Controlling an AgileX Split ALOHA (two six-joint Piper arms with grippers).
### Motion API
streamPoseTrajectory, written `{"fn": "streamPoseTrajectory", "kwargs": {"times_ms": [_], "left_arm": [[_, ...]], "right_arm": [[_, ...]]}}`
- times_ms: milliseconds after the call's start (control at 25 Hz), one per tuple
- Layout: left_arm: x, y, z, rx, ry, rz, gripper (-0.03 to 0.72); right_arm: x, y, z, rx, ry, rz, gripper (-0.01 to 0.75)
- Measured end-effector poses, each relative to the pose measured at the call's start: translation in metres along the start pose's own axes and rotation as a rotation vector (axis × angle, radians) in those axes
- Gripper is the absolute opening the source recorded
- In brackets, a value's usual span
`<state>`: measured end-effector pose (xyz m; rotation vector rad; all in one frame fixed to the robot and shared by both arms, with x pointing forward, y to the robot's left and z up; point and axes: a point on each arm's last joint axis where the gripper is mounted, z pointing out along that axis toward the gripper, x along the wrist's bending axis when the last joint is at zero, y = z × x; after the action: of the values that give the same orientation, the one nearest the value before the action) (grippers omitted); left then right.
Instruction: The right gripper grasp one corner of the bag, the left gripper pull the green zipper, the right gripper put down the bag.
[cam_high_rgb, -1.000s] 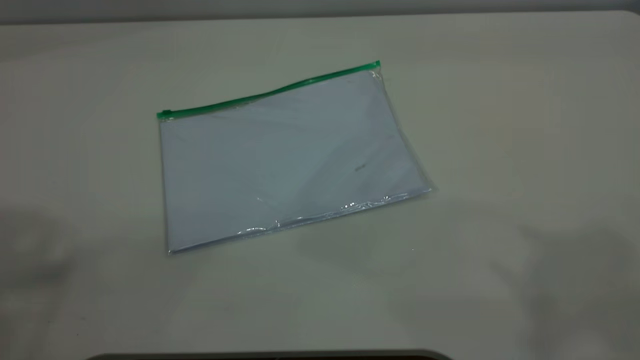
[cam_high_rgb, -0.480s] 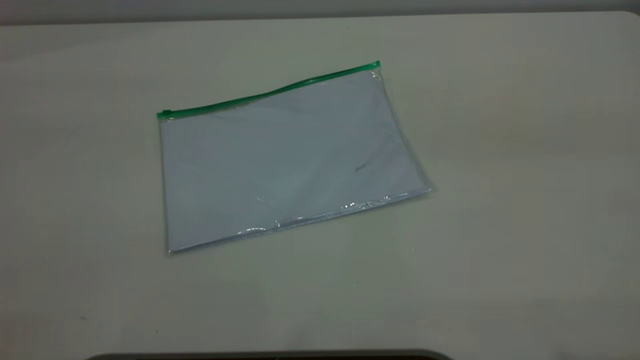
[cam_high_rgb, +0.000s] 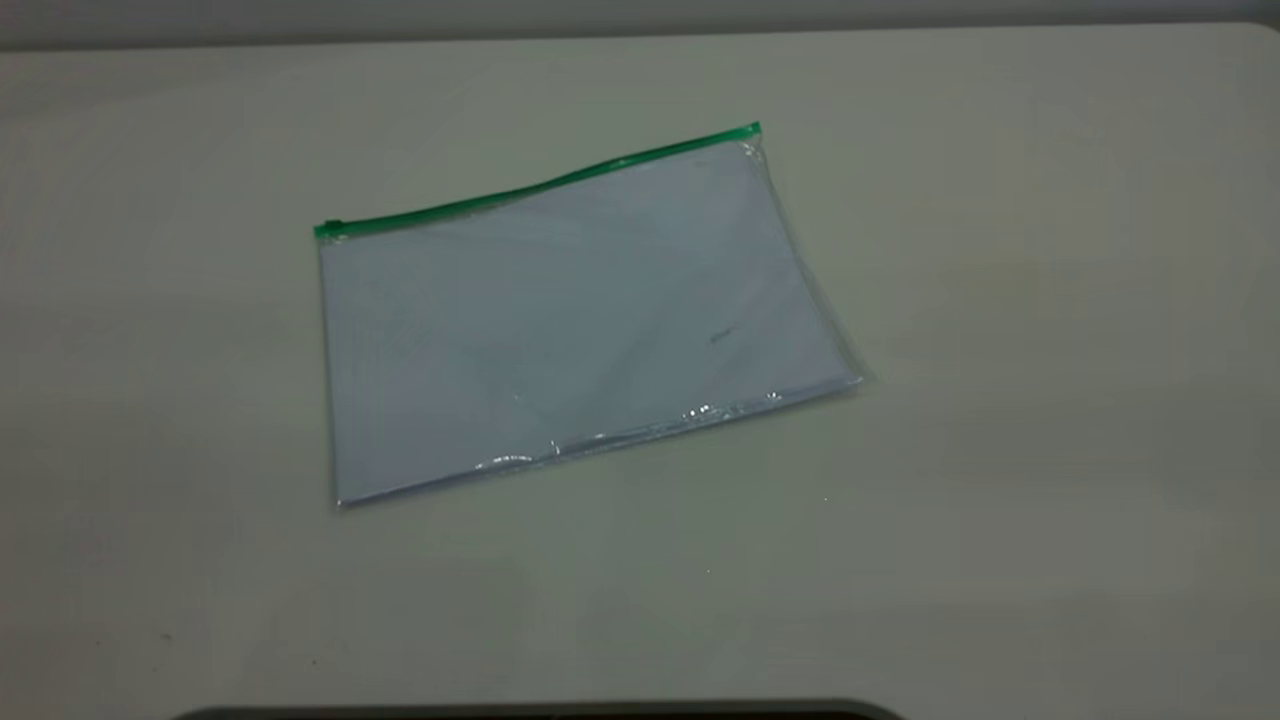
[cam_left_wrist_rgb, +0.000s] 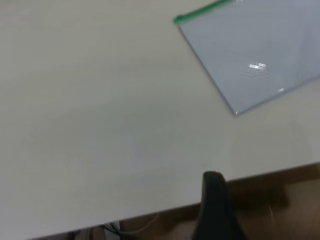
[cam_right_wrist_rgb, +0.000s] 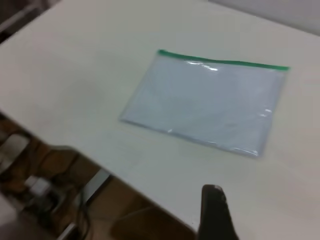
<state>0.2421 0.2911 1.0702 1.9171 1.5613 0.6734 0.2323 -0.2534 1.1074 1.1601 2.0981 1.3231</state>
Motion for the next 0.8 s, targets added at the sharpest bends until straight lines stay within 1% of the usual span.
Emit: {"fn": "streamPoseTrajectory", "kwargs": {"times_ms": [80, 240, 320, 440, 560, 800], "left_arm": [[0.000, -0.008, 0.007, 0.018, -0.003, -0.003, 0.582], [0.000, -0.014, 0.017, 0.047, -0.007, -0.010, 0.582], [0.000, -0.016, 0.020, 0.053, -0.008, -0.012, 0.582], [0.000, -0.017, 0.024, 0.052, -0.008, -0.014, 0.582], [0.000, -0.020, 0.029, 0.070, -0.010, -0.016, 0.582], [0.000, -0.021, 0.030, 0.076, -0.011, -0.018, 0.582]], "right_arm": [[0.000, -0.009, -0.004, -0.009, -0.050, 0.005, 0.560], [-0.007, -0.023, -0.008, -0.007, -0.184, 0.005, 0.560], [-0.015, -0.032, -0.006, 0.025, -0.254, 0.009, 0.560], [-0.024, -0.043, 0.001, 0.067, -0.325, 0.006, 0.560], [-0.030, -0.052, 0.008, 0.072, -0.359, -0.002, 0.560], [-0.031, -0.064, 0.012, 0.063, -0.369, -0.008, 0.560]]}}
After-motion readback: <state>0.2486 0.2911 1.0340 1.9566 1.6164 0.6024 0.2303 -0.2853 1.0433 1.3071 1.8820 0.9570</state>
